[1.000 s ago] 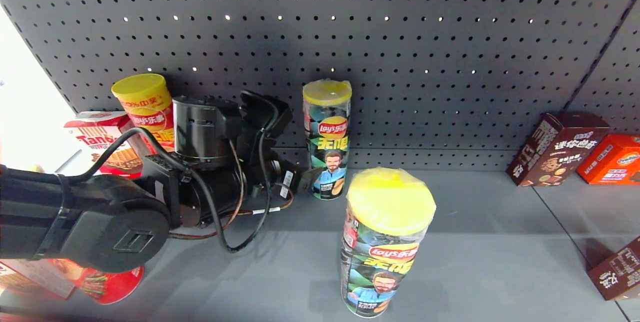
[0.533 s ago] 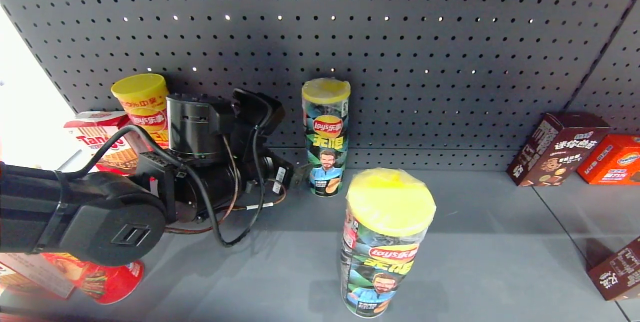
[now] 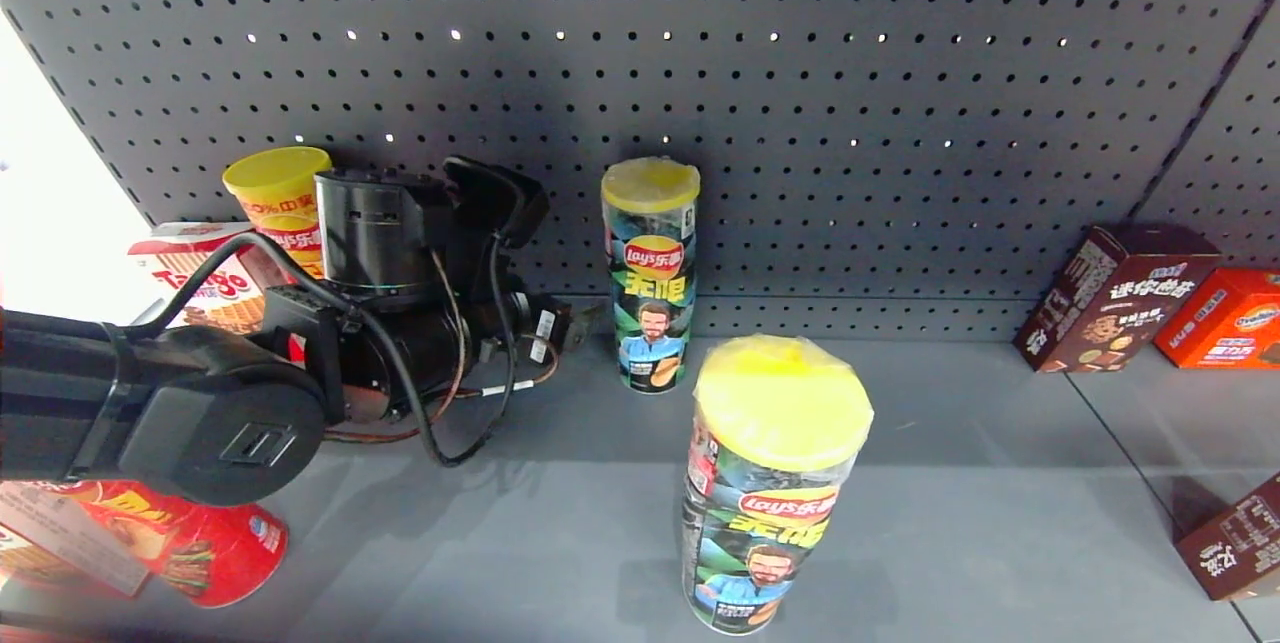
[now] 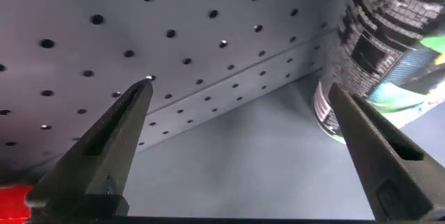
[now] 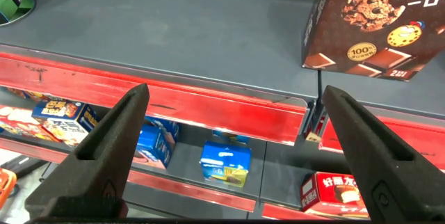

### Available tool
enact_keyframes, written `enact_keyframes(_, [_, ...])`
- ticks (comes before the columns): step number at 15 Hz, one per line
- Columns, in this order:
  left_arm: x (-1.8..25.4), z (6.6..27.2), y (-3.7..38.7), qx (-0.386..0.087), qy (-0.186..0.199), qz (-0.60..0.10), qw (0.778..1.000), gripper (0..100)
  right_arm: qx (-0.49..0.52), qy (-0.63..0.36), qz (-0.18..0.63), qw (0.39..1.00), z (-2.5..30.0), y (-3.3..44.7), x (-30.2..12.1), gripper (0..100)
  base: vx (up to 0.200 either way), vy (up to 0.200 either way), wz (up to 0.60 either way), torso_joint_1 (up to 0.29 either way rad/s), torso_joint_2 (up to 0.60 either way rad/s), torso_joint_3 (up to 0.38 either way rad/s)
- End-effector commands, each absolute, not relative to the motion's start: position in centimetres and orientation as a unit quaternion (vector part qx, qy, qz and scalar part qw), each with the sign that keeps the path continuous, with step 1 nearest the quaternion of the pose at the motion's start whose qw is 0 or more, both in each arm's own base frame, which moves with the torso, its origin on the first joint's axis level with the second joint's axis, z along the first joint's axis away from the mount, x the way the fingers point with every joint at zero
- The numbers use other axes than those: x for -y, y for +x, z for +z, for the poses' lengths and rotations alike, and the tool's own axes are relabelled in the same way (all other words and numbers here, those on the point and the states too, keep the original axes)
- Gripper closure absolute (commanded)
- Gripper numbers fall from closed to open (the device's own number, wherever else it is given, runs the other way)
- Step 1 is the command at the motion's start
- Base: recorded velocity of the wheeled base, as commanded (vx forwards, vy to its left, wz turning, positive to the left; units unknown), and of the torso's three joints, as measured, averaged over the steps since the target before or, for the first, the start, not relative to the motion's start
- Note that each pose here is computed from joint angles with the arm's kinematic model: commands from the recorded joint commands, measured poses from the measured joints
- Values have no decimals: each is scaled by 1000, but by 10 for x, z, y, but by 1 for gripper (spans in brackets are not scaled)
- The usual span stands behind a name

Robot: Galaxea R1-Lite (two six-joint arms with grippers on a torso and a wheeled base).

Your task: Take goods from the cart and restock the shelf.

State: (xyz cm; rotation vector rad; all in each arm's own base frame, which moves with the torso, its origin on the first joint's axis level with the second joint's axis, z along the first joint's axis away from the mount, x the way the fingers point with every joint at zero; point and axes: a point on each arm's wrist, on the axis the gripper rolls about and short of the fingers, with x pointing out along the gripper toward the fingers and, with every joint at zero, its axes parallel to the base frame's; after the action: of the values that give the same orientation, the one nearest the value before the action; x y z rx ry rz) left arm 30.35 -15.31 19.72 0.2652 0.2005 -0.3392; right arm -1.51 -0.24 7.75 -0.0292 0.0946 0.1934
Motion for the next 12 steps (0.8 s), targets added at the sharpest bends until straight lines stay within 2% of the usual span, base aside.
enact_keyframes(1, [153,197,304,-99,131,-167,972,0,-48,-15,97,994,78,-15,2,0,0,0,0,0,0,0])
enact_keyframes(4, [160,190,307,-107,135,-174,970,0,-48,-15,97,994,78,-15,2,0,0,0,0,0,0,0])
enact_keyframes(12, [190,187,314,-98,137,-205,964,0,-48,-15,98,994,78,-15,2,0,0,0,0,0,0,0])
